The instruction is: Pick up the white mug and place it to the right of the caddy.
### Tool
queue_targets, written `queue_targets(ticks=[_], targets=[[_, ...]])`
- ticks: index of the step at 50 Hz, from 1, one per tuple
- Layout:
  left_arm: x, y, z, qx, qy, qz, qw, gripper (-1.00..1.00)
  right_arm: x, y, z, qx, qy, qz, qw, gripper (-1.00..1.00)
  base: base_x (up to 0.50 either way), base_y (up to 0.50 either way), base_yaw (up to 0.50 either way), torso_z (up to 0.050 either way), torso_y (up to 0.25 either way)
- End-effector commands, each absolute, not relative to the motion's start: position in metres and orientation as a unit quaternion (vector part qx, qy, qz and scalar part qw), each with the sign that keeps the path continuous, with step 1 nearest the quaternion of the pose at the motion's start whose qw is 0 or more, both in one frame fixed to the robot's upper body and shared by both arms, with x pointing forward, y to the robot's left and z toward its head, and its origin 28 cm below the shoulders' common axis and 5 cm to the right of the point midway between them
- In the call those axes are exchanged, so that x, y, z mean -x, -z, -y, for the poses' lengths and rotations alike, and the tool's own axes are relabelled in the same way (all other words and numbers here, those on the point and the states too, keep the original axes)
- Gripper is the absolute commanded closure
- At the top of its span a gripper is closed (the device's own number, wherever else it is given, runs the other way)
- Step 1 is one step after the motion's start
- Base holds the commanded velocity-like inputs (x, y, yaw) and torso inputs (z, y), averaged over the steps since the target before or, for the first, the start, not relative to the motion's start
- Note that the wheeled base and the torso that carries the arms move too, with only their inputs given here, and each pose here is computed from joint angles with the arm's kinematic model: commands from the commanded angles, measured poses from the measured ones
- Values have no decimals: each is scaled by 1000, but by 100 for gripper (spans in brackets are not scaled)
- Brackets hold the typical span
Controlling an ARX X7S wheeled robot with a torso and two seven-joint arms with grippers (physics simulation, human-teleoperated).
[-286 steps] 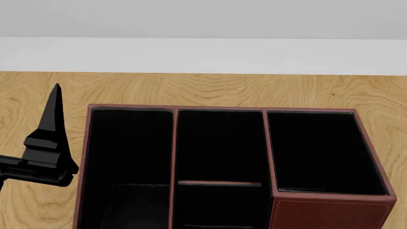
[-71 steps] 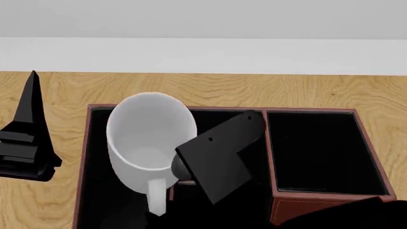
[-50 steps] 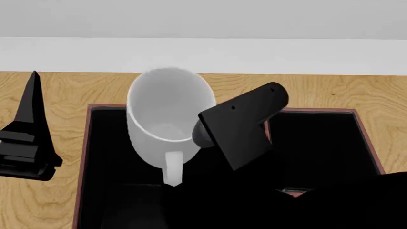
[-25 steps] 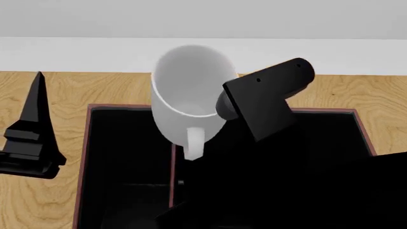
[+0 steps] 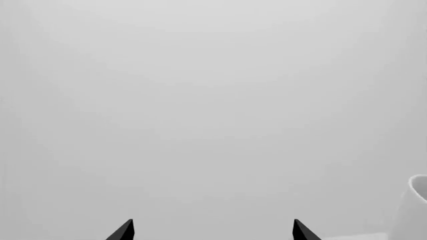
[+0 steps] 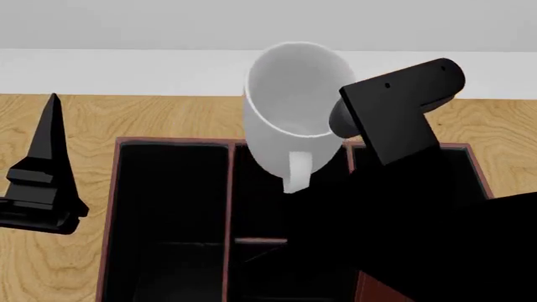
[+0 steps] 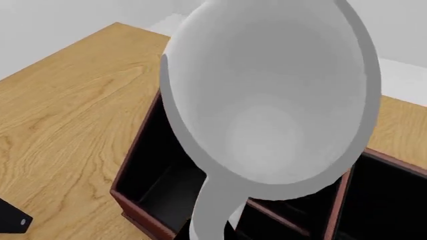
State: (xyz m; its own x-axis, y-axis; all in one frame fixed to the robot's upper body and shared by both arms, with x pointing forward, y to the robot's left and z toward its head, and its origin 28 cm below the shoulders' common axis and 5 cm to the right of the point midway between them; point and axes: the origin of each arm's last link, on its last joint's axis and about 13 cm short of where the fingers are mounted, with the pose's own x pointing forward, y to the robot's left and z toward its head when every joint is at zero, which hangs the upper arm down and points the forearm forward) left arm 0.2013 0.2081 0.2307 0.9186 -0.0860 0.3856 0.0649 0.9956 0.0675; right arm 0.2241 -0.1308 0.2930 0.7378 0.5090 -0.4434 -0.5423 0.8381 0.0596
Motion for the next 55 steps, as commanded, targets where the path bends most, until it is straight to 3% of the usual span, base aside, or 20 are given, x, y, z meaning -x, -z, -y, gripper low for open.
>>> queue_targets(ticks=[1, 55], targets=[[-202, -231, -208, -26, 39, 198, 979, -100, -221, -301, 141, 42, -259, -219, 940, 100, 0, 0, 0, 0, 10], [-200, -233, -208, -20, 43, 205, 978, -100, -202, -312, 191, 47, -159, -241, 956, 100, 0, 0, 0, 0, 0]])
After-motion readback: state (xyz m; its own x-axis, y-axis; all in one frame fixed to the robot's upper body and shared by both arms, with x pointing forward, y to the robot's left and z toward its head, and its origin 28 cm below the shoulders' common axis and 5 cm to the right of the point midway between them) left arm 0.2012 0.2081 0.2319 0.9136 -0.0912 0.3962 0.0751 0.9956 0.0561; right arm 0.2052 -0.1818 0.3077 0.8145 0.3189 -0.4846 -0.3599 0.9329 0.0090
